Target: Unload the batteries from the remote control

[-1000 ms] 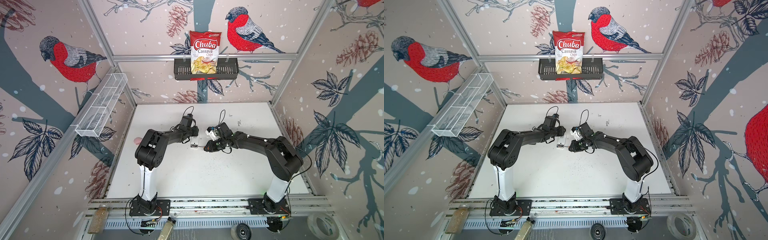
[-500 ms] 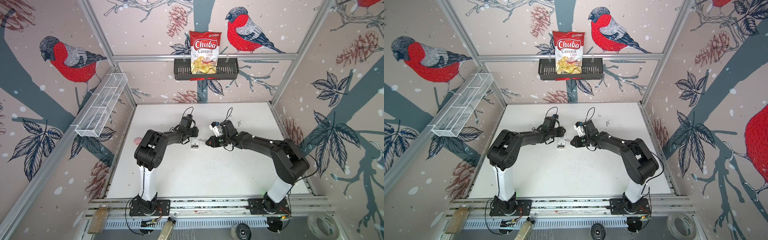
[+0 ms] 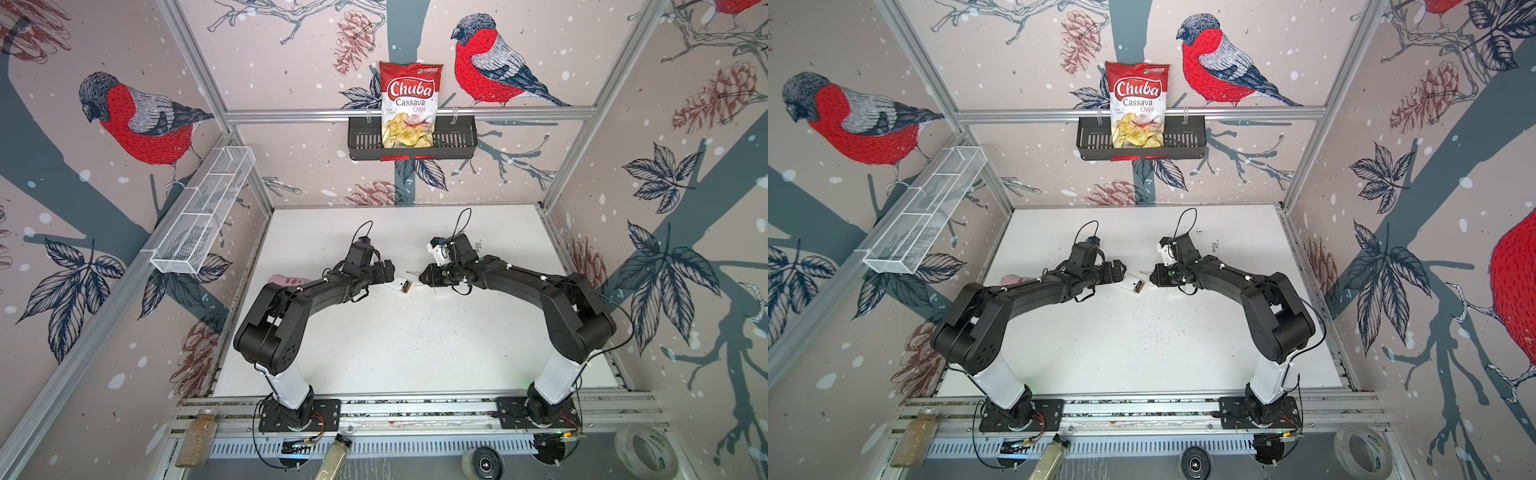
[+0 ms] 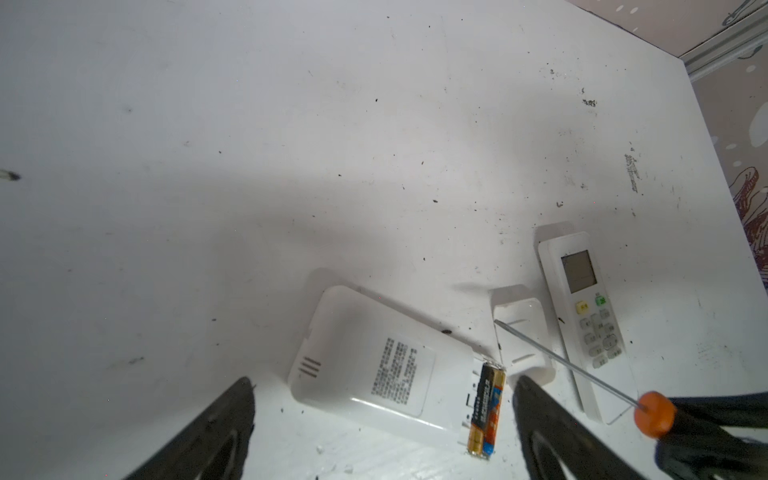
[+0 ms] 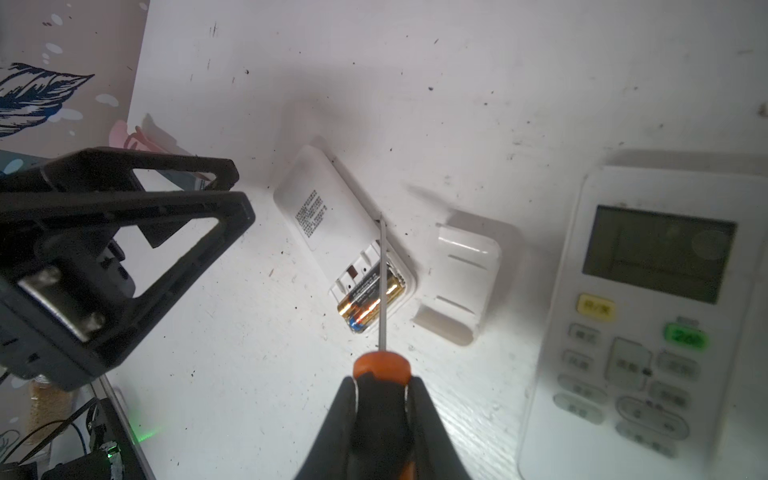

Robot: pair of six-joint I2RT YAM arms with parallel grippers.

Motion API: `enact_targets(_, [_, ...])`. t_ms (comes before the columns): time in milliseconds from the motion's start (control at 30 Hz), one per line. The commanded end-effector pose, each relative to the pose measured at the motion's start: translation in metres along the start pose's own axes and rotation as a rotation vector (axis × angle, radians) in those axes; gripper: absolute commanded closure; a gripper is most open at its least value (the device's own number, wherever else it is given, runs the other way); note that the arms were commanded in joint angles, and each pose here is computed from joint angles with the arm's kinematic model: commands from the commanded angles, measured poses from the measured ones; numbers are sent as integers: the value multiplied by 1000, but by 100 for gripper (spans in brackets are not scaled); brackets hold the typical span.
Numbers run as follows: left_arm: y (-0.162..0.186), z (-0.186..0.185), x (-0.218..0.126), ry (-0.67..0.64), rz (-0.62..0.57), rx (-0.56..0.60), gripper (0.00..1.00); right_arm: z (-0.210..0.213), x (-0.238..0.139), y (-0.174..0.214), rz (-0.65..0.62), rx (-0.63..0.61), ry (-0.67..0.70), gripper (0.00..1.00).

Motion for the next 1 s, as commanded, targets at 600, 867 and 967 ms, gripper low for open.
enact_targets(600, [9, 9, 20, -67, 77, 95, 70, 0, -28, 36, 79, 43, -98, 93])
enact_targets(867, [8, 8, 25, -63, 77, 99, 73, 2, -22, 36, 80, 58, -150, 93])
enact_targets(967, [11, 10, 29, -64, 88, 97, 74, -1, -17, 35, 80, 66, -147, 93])
Point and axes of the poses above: each gripper's point midway between its finger pads, its own x axis out along the fingers, its own z axis along the line the jaws close on, y = z × x, the point moved 9 cm from there along -x, back along the fingers, and after that the axes turned 3 degrees about -x, right-handed, at the moved point
